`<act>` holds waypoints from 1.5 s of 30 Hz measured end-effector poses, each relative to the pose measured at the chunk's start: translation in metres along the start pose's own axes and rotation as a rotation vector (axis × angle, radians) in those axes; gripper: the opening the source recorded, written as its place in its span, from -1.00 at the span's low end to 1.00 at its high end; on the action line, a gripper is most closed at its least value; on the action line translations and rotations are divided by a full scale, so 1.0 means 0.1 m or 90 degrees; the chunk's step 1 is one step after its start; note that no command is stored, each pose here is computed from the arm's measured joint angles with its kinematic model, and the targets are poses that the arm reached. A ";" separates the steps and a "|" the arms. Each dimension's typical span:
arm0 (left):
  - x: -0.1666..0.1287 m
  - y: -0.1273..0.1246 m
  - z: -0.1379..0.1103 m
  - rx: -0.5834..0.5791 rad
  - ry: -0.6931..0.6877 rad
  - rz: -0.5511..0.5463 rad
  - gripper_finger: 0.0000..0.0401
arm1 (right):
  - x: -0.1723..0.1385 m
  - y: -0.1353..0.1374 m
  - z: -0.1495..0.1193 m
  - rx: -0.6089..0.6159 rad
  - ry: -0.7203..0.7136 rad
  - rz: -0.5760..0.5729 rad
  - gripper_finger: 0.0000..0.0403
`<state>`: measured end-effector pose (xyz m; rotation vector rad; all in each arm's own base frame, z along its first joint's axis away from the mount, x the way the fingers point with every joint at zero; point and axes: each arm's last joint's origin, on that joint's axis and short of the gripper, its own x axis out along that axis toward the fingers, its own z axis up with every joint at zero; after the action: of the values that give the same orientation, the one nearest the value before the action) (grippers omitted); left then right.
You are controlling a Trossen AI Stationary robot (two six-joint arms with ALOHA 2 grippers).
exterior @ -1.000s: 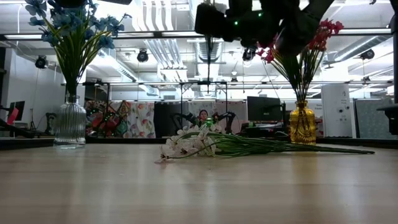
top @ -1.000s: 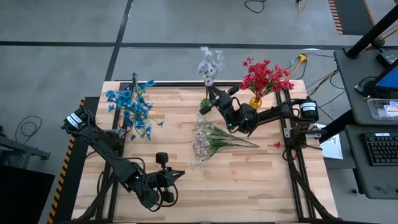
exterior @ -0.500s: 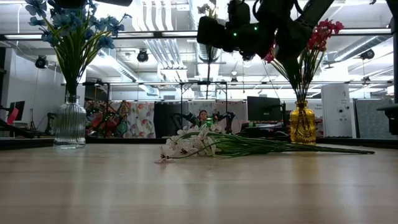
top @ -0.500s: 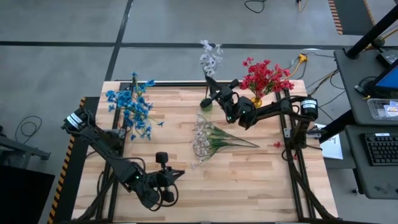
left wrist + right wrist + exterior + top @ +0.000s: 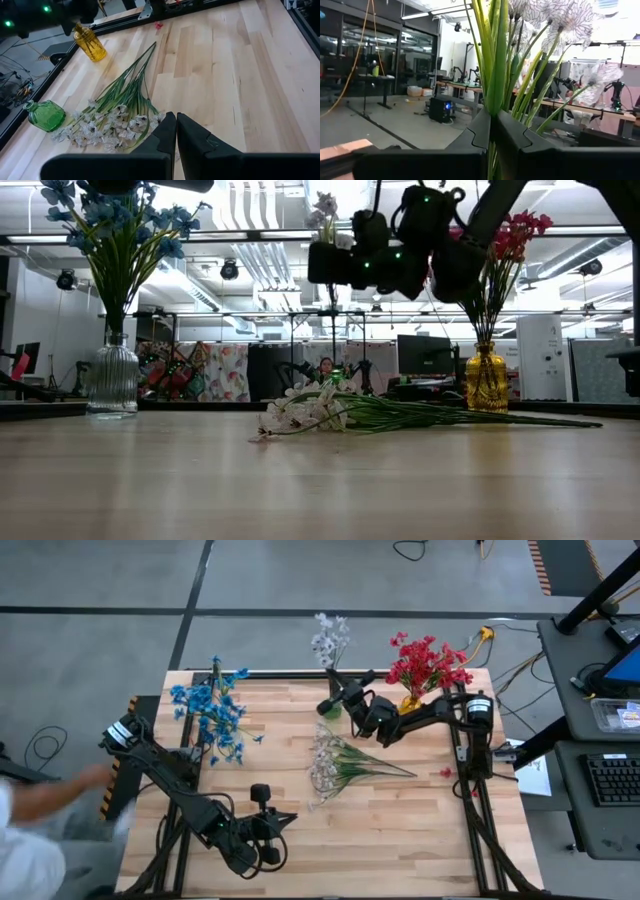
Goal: Sort flowers into vase by color
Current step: Put the white flowers into the green vase
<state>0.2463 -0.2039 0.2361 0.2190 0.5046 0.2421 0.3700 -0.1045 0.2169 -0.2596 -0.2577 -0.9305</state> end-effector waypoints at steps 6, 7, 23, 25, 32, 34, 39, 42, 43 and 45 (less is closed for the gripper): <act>0.00 0.00 0.00 0.002 0.002 0.001 -1.00 | 0.04 0.03 -0.02 -0.037 -0.002 -0.002 -0.94; 0.00 0.00 0.00 0.002 0.002 0.001 -1.00 | 0.04 0.03 -0.02 -0.045 -0.003 -0.003 -0.94; 0.01 0.01 0.00 0.002 0.004 0.004 -1.00 | 0.14 -0.08 -0.06 -0.012 -0.002 -0.014 -0.94; 0.01 0.01 0.00 0.002 0.004 0.004 -1.00 | 0.14 -0.08 -0.06 -0.012 -0.002 -0.013 -0.94; 0.01 0.02 0.00 0.003 0.004 0.005 -1.00 | 0.14 -0.07 -0.12 -0.009 0.006 -0.011 -0.94; 0.01 0.02 0.00 0.003 0.004 0.005 -1.00 | 0.13 -0.07 -0.13 -0.010 0.006 -0.011 -0.94; 0.01 0.02 0.00 0.003 0.005 0.005 -1.00 | 0.13 -0.06 -0.14 -0.015 0.008 -0.011 -0.94; 0.01 0.02 0.00 0.003 0.005 0.005 -1.00 | 0.13 -0.06 -0.14 -0.015 0.009 -0.011 -0.94; 0.01 0.02 0.00 0.003 0.005 0.005 -1.00 | 0.13 -0.06 -0.14 -0.016 0.010 -0.011 -0.94; 0.01 0.02 0.00 0.003 0.005 0.005 -1.00 | 0.13 -0.06 -0.14 -0.018 0.012 -0.010 -0.94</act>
<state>0.2470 -0.2020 0.2355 0.2250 0.5119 0.2492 0.3742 -0.1227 0.2084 -0.2749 -0.2292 -0.9524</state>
